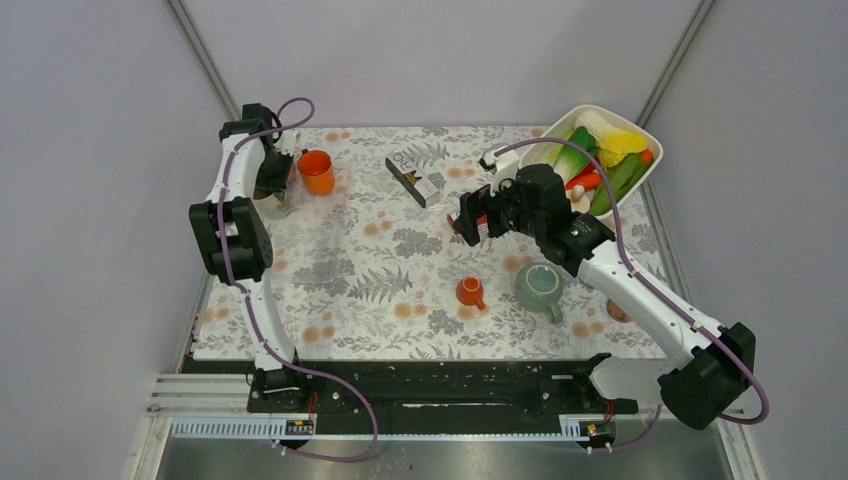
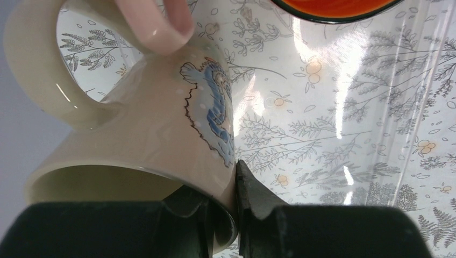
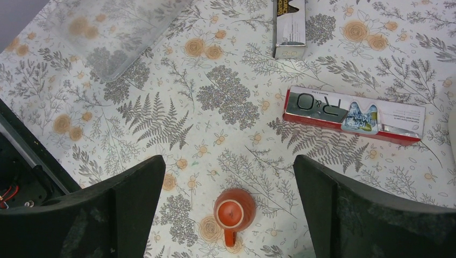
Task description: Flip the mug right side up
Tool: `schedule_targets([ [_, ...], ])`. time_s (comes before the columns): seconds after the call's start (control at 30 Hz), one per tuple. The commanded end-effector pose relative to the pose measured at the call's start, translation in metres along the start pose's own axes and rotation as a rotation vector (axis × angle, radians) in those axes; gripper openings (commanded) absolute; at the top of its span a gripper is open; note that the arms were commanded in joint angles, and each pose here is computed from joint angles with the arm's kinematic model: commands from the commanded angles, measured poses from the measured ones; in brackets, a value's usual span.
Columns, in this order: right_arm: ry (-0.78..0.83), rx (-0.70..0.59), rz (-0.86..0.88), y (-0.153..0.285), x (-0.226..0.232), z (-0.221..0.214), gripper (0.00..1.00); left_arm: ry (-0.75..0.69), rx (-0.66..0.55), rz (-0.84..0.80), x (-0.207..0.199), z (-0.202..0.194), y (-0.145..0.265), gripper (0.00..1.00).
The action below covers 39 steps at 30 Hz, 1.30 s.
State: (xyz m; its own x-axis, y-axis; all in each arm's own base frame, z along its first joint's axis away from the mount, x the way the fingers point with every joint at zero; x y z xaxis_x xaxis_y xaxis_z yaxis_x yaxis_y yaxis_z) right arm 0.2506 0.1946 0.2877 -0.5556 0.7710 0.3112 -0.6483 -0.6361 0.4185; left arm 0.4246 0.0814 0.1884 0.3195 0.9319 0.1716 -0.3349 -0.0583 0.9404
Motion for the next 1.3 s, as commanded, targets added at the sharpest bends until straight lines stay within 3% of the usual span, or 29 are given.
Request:
schedule_targets([
  [0.0, 0.031, -0.061, -0.018, 0.008, 0.000, 0.014, 0.99, -0.001, -0.077, 0.097, 0.014, 0.011, 0.035, 0.00],
  [0.5, 0.022, -0.040, -0.012, 0.007, 0.000, 0.011, 0.99, -0.038, -0.030, 0.061, 0.009, -0.001, 0.046, 0.08],
  [0.7, 0.021, -0.036, -0.013, 0.007, 0.000, 0.009, 0.99, -0.038, -0.003, 0.057, 0.010, 0.000, 0.033, 0.26],
  [0.83, 0.026, -0.032, -0.015, 0.009, 0.000, 0.008, 0.99, -0.029, -0.028, 0.056, 0.011, 0.004, 0.033, 0.51],
  [1.07, 0.023, -0.002, -0.024, 0.008, -0.003, 0.002, 0.99, -0.023, -0.124, 0.075, 0.012, 0.013, 0.057, 0.61],
  [1.27, -0.036, 0.157, -0.102, 0.006, -0.014, -0.032, 0.99, -0.041, -0.217, 0.073, 0.004, 0.008, 0.094, 0.72],
])
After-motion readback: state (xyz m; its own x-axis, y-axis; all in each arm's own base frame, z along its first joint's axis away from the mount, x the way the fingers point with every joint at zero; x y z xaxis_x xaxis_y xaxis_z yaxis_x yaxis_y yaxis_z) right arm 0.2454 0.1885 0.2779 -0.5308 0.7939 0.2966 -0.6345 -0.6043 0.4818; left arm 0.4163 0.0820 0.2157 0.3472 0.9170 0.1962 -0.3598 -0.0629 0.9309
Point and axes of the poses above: each gripper's point midway between its finger pads, its own y axis back along the fingers, its own x axis along the line the jaws close on, z = x × y, the point moved 8 cm from there along y, back along the fingers, and after that the axes turned 10 degrees about -y, right-handed, at the moved point
